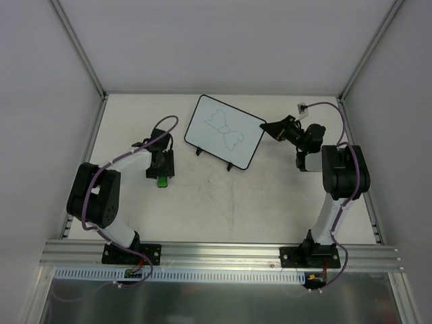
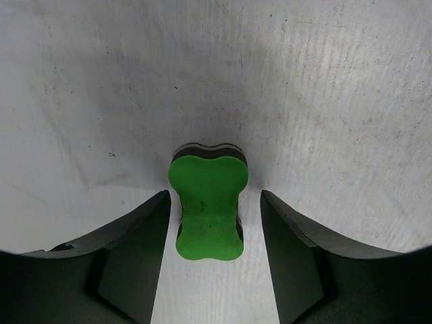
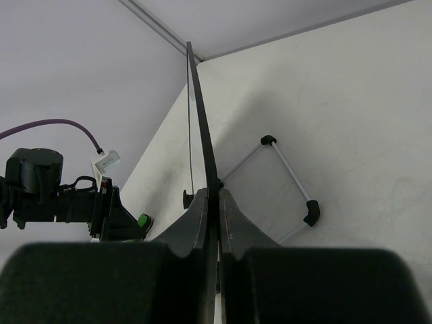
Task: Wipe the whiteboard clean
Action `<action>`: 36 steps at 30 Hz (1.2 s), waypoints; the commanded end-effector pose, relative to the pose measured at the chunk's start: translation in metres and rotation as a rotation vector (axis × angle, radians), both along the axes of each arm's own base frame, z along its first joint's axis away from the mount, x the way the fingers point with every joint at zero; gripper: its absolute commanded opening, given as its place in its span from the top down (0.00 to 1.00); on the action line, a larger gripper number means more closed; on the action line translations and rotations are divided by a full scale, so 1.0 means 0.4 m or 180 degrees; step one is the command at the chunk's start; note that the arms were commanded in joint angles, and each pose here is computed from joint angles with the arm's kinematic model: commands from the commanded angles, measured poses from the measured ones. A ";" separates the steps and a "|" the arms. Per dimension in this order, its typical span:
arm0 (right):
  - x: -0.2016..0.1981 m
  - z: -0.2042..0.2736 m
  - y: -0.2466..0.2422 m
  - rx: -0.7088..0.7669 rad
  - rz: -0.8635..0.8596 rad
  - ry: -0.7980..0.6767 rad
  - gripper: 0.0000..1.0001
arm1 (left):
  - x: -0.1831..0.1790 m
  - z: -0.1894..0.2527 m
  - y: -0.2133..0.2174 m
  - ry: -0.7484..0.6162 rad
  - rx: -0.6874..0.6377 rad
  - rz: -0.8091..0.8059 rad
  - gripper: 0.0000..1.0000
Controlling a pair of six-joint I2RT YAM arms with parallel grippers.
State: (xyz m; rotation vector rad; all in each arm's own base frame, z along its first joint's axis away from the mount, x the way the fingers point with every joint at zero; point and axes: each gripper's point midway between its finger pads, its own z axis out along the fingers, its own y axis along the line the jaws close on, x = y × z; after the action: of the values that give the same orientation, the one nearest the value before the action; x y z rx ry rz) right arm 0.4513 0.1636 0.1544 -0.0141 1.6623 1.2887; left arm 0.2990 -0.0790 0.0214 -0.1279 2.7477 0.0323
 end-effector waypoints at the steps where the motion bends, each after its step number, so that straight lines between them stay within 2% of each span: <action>1: -0.003 0.126 -0.002 -0.0058 -0.0005 -0.0921 1.00 | -0.010 -0.004 0.004 0.0032 0.0092 -0.0114 0.44; 3: -0.003 0.126 -0.002 -0.0057 -0.0010 -0.0921 1.00 | -0.012 -0.005 0.001 0.0042 0.0069 -0.0144 0.45; 7: -0.005 0.133 -0.006 -0.0058 -0.0020 -0.0940 1.00 | -0.009 -0.014 -0.005 0.0092 0.0051 -0.0182 0.56; 8: -0.006 0.132 -0.005 -0.0059 -0.0015 -0.0936 1.00 | -0.009 -0.016 -0.007 0.0101 0.0041 -0.0191 0.71; 10: -0.008 0.134 -0.005 -0.0063 -0.0011 -0.0944 1.00 | -0.008 -0.017 -0.008 0.0107 0.0036 -0.0189 0.85; 11: -0.007 0.134 -0.007 -0.0063 -0.0021 -0.0944 1.00 | -0.008 -0.016 -0.008 0.0103 0.0030 -0.0190 0.97; 12: -0.007 0.136 -0.007 -0.0063 -0.0021 -0.0949 1.00 | -0.007 -0.015 -0.008 0.0097 0.0031 -0.0184 1.00; 18: -0.004 0.132 -0.006 -0.0057 -0.0015 -0.0937 1.00 | -0.004 0.007 -0.016 0.0013 -0.0034 -0.0194 1.00; 23: -0.003 0.130 -0.006 -0.0052 -0.0008 -0.0925 0.99 | 0.026 0.090 -0.055 -0.0305 -0.0241 -0.0262 1.00; 30: -0.005 0.129 -0.003 -0.0054 0.0011 -0.0925 1.00 | 0.076 0.167 -0.101 -0.0579 -0.0362 -0.0407 1.00; 36: -0.006 0.130 0.000 -0.0050 0.0032 -0.0923 1.00 | 0.164 0.272 -0.162 -0.0950 -0.0506 -0.0710 1.00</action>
State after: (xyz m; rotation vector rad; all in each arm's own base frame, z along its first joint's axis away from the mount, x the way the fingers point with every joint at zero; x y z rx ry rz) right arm 0.4512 0.1625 0.1544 -0.0153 1.6628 1.2892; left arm 0.3410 -0.1252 0.0945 0.0276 2.5510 -0.1752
